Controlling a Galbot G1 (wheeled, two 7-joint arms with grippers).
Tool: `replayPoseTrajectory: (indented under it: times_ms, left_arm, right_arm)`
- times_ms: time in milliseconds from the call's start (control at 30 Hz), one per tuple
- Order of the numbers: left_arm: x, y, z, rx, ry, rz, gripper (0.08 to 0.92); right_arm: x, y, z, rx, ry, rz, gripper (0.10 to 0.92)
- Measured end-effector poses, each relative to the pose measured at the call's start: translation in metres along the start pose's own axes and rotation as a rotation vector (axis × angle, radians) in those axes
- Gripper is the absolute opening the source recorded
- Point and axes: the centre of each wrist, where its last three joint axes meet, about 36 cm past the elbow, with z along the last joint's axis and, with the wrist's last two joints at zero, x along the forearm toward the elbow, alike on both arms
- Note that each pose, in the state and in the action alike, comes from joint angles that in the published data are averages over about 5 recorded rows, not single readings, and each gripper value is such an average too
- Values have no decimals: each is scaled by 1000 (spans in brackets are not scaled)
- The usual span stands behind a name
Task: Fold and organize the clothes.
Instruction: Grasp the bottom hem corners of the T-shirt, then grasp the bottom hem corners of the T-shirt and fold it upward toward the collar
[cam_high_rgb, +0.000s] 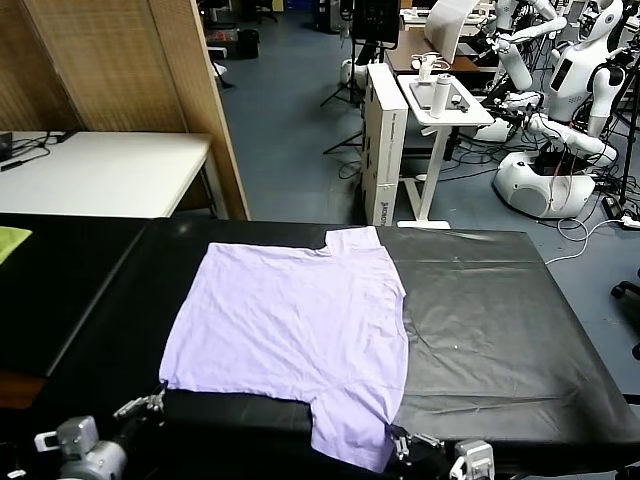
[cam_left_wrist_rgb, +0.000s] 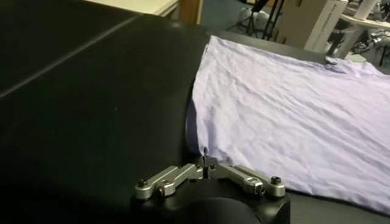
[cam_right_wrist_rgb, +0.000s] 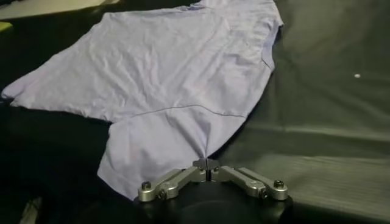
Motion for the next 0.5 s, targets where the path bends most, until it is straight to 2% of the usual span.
replayPoseTrajectory:
  times_ms: [267,500]
  left_arm:
    - [3,-11,-6,34,-39,13,149]
    - [-15,-19,-18,71,-90,7,149]
  right_arm:
    - [-17,-20,-15,-19,-74,-9,139]
    - [-47,-40,-34,-5,-119,-3,139]
